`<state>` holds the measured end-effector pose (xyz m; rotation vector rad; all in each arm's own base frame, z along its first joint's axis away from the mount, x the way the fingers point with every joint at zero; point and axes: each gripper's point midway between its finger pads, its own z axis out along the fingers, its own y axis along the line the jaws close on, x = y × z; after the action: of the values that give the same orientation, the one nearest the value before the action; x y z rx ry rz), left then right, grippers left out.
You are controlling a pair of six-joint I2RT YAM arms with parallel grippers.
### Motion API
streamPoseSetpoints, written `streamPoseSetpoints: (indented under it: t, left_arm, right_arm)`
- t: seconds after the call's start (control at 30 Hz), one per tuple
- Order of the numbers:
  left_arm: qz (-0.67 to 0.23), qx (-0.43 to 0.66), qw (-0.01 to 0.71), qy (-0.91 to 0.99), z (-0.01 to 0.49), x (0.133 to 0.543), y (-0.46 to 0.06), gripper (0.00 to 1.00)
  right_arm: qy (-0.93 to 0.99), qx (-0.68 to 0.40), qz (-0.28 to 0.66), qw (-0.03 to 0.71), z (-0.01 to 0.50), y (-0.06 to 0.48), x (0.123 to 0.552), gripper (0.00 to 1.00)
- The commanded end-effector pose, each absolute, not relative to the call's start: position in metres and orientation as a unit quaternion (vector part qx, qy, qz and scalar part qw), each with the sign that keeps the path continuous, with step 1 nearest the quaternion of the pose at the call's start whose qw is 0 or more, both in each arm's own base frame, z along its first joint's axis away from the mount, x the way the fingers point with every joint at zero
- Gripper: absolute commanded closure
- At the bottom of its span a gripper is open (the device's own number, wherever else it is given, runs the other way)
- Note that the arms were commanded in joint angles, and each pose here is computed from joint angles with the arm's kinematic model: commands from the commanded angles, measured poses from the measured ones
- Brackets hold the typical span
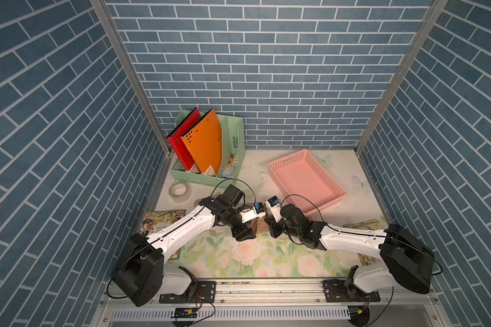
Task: Fold the square dishcloth
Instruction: Fold the cleaning item at the center of the board.
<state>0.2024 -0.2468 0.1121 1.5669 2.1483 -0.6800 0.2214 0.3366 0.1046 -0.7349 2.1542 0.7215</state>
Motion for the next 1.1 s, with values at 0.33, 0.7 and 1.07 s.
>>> streamPoseSetpoints:
  t: [0.33, 0.7, 1.07]
  left_arm:
    - [-0.27, 0.568, 0.193, 0.753, 0.131, 0.216, -0.249, 0.61]
    - [-0.254, 0.563, 0.184, 0.765, 0.118, 0.219, -0.244, 1.0]
    - [-0.299, 0.541, 0.182, 0.764, 0.121, 0.217, -0.269, 1.0]
  right_arm:
    - [0.763, -0.383, 0.367, 0.368, 0.127, 0.341, 0.17, 1.0]
    - [0.729, -0.446, 0.364, 0.372, 0.128, 0.352, 0.159, 1.0]
    - [0.663, -0.525, 0.304, 0.438, 0.147, 0.378, 0.153, 1.0]
